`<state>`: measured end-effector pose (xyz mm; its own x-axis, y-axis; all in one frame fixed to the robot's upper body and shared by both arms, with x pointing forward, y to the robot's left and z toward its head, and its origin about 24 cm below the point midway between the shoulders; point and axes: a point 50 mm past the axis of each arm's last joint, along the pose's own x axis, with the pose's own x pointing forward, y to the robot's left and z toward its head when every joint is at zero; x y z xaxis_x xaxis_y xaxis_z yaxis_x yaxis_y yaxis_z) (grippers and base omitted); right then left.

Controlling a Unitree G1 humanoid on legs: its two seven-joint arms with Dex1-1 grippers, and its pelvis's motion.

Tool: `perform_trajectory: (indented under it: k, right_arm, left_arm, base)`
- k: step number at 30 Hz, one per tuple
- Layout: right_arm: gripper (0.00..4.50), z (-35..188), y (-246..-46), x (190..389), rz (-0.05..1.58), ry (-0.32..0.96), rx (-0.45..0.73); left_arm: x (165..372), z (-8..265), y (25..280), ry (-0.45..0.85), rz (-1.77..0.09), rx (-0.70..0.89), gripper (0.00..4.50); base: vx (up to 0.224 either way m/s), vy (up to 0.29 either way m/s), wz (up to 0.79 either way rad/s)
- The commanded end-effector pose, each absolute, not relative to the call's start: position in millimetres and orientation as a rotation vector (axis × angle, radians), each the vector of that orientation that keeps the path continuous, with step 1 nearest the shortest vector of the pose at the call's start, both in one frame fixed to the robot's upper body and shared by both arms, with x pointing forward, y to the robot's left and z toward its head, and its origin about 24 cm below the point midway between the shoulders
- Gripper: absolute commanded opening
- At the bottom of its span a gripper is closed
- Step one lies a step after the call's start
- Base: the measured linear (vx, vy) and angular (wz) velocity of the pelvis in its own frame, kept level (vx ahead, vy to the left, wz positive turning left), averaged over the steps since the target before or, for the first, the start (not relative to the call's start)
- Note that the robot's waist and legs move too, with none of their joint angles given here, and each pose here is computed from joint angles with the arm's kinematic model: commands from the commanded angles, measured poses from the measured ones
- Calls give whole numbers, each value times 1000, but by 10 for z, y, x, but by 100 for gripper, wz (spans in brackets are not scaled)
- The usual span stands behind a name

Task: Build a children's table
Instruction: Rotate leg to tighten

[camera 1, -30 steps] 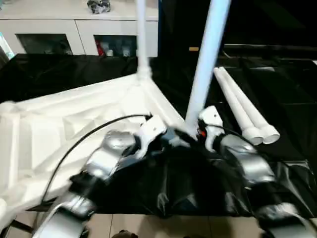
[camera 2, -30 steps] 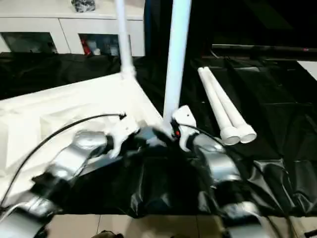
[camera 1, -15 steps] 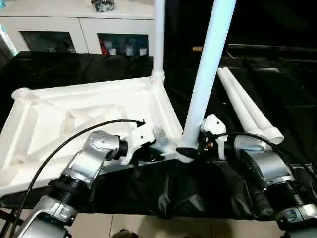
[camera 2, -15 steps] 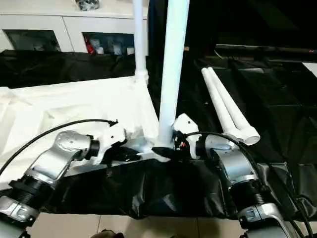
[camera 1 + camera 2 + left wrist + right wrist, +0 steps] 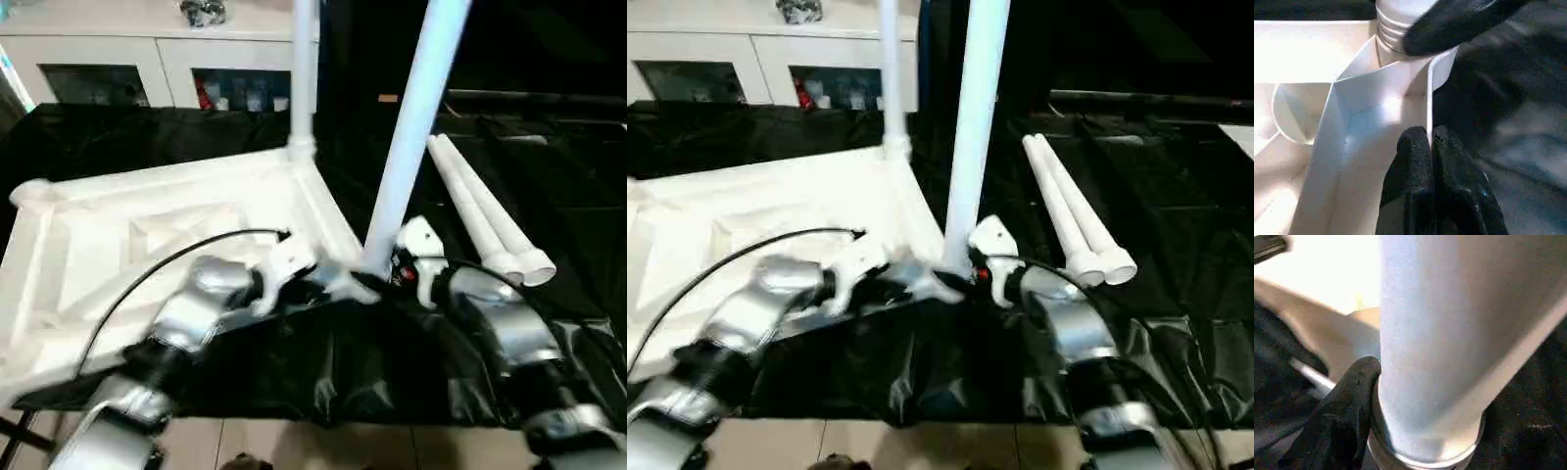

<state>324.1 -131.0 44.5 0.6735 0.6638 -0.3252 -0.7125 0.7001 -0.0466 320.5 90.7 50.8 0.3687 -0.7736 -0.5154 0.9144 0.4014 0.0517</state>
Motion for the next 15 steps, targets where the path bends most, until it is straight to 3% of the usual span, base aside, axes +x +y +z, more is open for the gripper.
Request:
perform_trajectory:
  k: [1,3,8,11,12,15]
  right_arm:
    - [267,327,-1055,3250,722,337,-120]
    - [267,289,-946,3305,592,358,-40]
    - [267,337,-695,3308,621,315,21]
    - [267,367,-653,3315,636,290,23]
    - [302,373,-647,3319,639,285,25]
    - [339,398,-696,3347,630,283,55]
  left_arm:
    - [3334,636,700,391,-1013,334,0]
    - [3400,657,583,385,-927,308,0]
    - [3384,679,418,362,-945,295,0]
    - [3358,677,391,352,-973,307,0]
    - [3354,676,391,349,-977,310,0]
    - [3353,676,428,341,-991,317,0]
  base:
    - [0,0,0]
    - [0,0,0]
    - [0,0,0]
    - [0,0,0]
    - [0,0,0]
    - [0,0,0]
